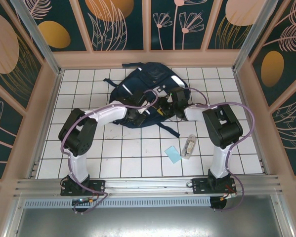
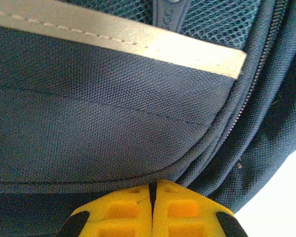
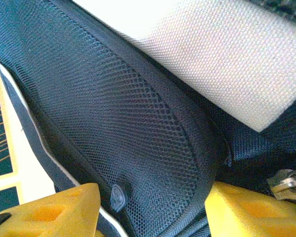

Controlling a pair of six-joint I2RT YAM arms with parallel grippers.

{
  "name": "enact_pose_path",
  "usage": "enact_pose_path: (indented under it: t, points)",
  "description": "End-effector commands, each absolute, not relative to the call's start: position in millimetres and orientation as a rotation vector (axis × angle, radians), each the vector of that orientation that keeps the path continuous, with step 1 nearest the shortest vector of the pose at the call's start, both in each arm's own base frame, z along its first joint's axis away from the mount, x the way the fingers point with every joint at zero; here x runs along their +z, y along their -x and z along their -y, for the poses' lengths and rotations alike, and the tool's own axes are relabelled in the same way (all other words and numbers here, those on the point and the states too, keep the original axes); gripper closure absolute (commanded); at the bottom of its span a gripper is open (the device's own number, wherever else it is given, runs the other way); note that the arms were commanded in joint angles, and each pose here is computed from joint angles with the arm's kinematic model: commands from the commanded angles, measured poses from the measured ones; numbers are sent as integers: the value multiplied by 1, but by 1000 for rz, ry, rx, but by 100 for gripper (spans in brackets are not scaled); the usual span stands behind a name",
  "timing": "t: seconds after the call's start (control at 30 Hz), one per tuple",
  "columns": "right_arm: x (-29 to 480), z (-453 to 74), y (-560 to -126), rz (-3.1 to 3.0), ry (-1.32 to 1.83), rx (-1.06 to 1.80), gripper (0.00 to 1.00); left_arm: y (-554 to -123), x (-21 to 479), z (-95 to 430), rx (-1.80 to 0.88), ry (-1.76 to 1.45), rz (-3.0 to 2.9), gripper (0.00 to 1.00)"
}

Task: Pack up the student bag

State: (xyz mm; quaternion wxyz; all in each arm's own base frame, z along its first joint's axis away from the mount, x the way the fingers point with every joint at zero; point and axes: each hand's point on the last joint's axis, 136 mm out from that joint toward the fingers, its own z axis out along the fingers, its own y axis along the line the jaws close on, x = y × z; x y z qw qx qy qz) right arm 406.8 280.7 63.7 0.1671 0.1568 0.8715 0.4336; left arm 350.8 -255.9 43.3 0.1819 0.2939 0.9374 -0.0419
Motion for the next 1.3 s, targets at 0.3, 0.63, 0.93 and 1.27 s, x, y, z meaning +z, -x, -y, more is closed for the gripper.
enact_pose_path:
  t: [0.3,0.63,0.93,1.27]
  points:
    - [70,-278,-424,-2380,-464,1216,90,-305,95,303,-754,-702,-2635,100]
    - [80,-258,-413,-2389,-377,1176,100,-330,89,241,-229,-583,-2676,100]
    - [86,-214,-420,-2400,-331,1005,100,-338,65,188,19,-539,-2729,100]
    - [98,-188,-449,-2383,-274,872,100,-341,89,205,-372,-451,-2768,100]
